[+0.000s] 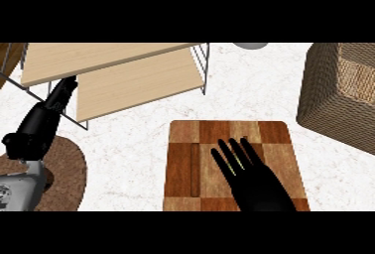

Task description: Pick the lemon from the cutting board and place it in the basket

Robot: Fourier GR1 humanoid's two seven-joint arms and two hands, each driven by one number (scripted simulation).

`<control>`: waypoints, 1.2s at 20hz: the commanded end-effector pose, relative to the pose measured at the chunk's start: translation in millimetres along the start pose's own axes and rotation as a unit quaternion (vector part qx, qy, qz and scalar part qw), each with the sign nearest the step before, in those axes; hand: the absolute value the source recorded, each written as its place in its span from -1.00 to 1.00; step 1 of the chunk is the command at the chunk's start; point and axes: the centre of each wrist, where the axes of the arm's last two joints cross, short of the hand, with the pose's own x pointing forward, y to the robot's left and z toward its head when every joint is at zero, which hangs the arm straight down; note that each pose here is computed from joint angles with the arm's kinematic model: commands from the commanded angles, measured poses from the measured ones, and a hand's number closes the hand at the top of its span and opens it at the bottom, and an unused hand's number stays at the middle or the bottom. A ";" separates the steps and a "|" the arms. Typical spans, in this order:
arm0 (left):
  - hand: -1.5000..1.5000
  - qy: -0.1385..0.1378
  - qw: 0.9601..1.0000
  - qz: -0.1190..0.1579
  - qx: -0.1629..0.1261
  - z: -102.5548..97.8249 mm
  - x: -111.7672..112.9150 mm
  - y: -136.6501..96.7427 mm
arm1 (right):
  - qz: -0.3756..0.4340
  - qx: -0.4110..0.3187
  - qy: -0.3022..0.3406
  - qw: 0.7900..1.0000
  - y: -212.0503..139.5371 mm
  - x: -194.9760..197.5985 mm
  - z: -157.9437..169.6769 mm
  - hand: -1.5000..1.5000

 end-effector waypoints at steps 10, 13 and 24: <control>0.00 0.008 1.000 0.000 -0.005 3.4 8.0 3.9 | -0.021 -0.004 0.001 1.000 30.5 -12.8 -31.6 -1.00; 0.00 0.001 1.000 -0.004 0.008 7.9 -12.1 6.5 | -0.018 -0.007 -0.002 1.000 52.4 -9.9 -18.7 -1.00; 0.00 0.000 1.000 -0.008 -0.002 -3.5 -6.5 -0.2 | -0.022 0.005 0.016 1.000 52.9 -57.9 -24.9 -1.00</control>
